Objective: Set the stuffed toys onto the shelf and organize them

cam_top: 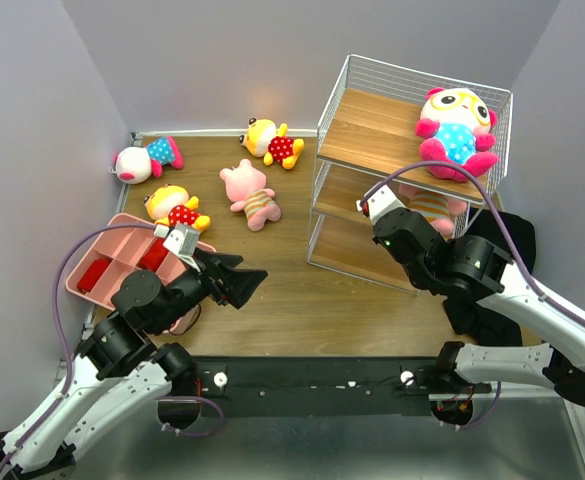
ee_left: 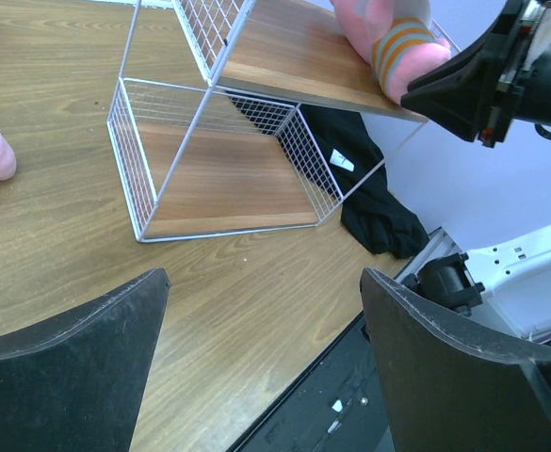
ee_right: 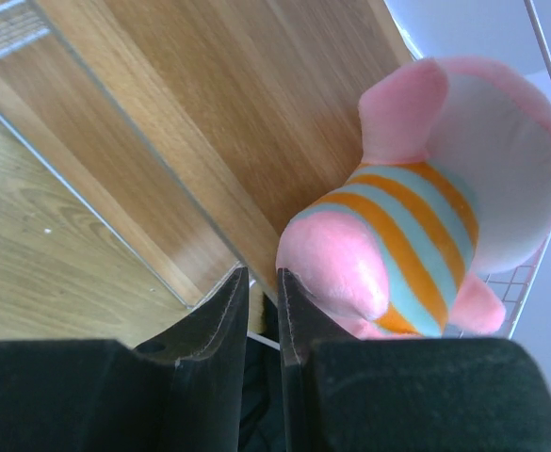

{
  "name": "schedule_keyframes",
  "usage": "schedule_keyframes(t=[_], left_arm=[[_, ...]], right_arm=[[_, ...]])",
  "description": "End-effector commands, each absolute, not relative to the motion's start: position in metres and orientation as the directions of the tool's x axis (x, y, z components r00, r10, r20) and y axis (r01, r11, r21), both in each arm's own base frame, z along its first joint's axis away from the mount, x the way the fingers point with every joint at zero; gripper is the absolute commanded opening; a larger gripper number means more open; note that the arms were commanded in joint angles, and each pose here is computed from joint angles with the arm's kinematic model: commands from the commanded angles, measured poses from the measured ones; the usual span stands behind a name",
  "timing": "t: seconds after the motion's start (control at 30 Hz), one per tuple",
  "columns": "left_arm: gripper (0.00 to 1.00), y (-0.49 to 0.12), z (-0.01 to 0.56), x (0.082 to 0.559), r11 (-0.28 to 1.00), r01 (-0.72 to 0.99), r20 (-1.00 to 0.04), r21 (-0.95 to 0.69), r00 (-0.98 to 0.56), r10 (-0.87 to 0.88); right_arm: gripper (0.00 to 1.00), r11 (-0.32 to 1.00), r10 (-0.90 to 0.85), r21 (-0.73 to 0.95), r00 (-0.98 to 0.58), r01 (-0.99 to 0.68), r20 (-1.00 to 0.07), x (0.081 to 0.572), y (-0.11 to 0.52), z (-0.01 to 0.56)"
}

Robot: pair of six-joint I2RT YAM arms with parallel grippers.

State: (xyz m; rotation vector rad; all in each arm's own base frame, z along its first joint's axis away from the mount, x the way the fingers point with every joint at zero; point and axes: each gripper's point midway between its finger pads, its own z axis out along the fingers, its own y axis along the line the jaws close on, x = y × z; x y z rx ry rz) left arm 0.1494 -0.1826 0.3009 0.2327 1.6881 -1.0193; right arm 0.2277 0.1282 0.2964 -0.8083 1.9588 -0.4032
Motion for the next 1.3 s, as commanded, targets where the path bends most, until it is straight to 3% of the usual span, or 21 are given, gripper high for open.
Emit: schedule_keyframes(t=[0.0,0.3,0.53,0.67,0.93,1.07,1.27], left_arm=[[0.93,-0.180,0.300,0.153,0.627,0.596,-0.865,-0.501,-0.375,-0.335],[0.93,-0.180,0.298,0.154,0.633,0.592,-0.865,-0.500,-0.378,-0.329],[0.91,-0.148,0.270,0.191,0.828,0.320,-0.858,-0.460,-0.400,-0.322],[0.89,-0.131,0.257,0.215,0.915,0.157,-0.875,-0.373,-0.388,-0.290],[0.87,-0.163,0.263,0.278,0.893,0.147,-0.813,-0.424,-0.496,-0.305],[0.80,-0.139,0.249,0.331,0.830,0.044,-0.723,-0.556,-0.519,-0.456],[0.80,-0.120,0.201,0.382,0.874,-0.120,-0.710,-0.471,-0.537,-0.456]], right_arm=[[0.25,0.734,-0.679,-0.602,-0.344,-0.313,-0.649,0.239,0.120,0.296],[0.28,0.760,-0.650,-0.564,-0.370,-0.322,-0.664,0.233,0.116,0.297],[0.47,0.780,-0.575,-0.403,-0.292,-0.480,-0.765,0.213,0.139,0.319],[0.55,0.693,-0.478,-0.238,-0.186,-0.680,-0.858,0.185,0.177,0.337],[0.80,0.387,-0.217,0.010,-0.101,-0.922,-0.971,0.112,0.224,0.380],[0.81,0.304,-0.092,0.014,-0.043,-0.953,-0.995,0.088,0.218,0.404],[0.81,0.331,-0.036,-0.003,-0.010,-0.944,-0.999,0.081,0.199,0.412]])
